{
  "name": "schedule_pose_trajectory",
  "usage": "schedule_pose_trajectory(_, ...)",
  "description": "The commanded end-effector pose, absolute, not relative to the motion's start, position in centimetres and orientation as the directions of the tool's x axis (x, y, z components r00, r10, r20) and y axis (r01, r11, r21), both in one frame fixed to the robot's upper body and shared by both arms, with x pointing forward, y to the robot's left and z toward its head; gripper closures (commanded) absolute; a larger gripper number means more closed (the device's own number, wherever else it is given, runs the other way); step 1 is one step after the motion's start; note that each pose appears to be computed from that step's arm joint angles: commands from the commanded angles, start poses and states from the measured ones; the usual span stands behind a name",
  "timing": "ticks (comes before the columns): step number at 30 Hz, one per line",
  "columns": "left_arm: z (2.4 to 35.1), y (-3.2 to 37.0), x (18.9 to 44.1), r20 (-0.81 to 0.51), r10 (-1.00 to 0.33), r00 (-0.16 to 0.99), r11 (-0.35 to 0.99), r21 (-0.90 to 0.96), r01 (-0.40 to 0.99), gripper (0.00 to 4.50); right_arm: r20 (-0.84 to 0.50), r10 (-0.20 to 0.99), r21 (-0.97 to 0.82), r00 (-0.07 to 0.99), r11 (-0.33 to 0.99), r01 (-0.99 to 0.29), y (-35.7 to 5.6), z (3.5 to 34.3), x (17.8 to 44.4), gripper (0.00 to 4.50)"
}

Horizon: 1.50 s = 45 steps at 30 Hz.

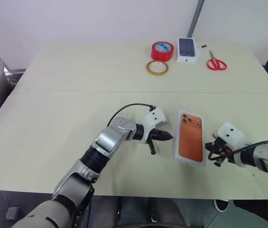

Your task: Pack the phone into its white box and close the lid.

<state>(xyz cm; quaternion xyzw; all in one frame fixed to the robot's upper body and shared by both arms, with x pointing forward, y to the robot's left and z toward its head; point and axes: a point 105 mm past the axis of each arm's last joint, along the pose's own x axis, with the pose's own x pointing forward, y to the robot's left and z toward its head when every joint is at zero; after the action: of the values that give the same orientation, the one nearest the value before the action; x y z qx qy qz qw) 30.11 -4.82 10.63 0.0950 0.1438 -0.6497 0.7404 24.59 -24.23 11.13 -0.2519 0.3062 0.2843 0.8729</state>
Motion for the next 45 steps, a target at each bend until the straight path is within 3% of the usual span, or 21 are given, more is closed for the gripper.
schedule_pose_trajectory(1,12.6,-5.6,29.9,-0.283,-0.954,0.103,0.110,-0.012,0.994,4.50,-0.642,0.376,-0.284,0.668,0.693,-0.663,-23.5,12.3,24.7,4.48)
schedule_pose_trajectory(34,10.8,-4.6,30.3,-0.344,-0.929,0.134,0.141,0.003,0.990,4.50,-0.643,0.370,-0.299,0.671,0.686,-0.664,-23.7,12.9,24.4,4.48)
schedule_pose_trajectory(39,12.1,-4.0,31.2,-0.301,-0.937,0.174,0.182,0.002,0.983,4.50,-0.621,0.353,-0.335,0.700,0.688,-0.644,-25.0,14.7,24.5,4.48)
schedule_pose_trajectory(45,14.8,-4.7,31.5,-0.221,-0.959,0.177,0.178,0.015,0.984,4.50,-0.596,0.475,-0.270,0.648,0.642,-0.718,-23.8,16.4,22.8,4.48)
